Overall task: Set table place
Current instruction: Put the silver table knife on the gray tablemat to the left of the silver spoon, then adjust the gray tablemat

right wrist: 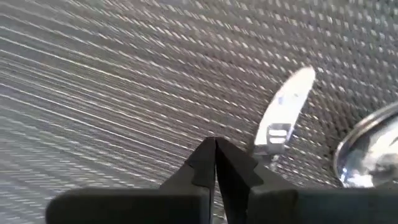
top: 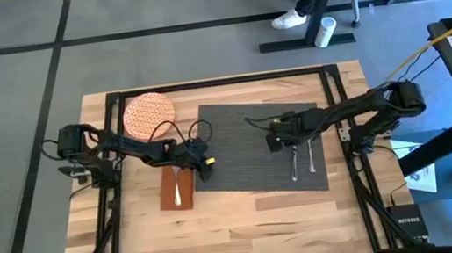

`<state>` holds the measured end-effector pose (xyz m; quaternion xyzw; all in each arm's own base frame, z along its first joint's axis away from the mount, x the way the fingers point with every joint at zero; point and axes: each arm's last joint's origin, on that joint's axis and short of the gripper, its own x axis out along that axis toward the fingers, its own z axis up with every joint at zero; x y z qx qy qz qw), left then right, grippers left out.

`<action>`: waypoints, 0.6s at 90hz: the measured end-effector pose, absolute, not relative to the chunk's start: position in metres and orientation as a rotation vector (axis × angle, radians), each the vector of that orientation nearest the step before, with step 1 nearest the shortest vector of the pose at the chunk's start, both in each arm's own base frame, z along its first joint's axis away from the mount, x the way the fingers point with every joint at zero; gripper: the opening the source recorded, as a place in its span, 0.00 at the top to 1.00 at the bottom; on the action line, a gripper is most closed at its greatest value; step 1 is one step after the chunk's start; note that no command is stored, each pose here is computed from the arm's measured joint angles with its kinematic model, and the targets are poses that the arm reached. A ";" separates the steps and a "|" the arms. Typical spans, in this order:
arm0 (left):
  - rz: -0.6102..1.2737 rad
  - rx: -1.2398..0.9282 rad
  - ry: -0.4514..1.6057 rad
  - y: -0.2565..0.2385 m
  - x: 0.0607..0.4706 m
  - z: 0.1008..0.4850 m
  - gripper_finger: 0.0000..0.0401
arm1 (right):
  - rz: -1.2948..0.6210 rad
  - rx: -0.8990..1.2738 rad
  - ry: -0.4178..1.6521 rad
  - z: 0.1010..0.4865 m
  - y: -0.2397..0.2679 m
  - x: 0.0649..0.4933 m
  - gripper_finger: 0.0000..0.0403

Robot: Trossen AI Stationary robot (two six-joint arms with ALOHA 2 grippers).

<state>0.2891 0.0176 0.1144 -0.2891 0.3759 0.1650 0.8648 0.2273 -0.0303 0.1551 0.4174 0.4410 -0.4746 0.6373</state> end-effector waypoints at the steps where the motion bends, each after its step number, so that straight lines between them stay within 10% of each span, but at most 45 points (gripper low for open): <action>1: 0.346 -0.606 0.788 0.018 0.289 0.114 1.00 | -1.077 0.950 1.004 0.156 -0.030 0.228 1.00; 54: 0.354 -0.621 0.783 0.018 0.289 0.114 1.00 | -1.176 0.868 1.145 0.189 -0.015 0.194 1.00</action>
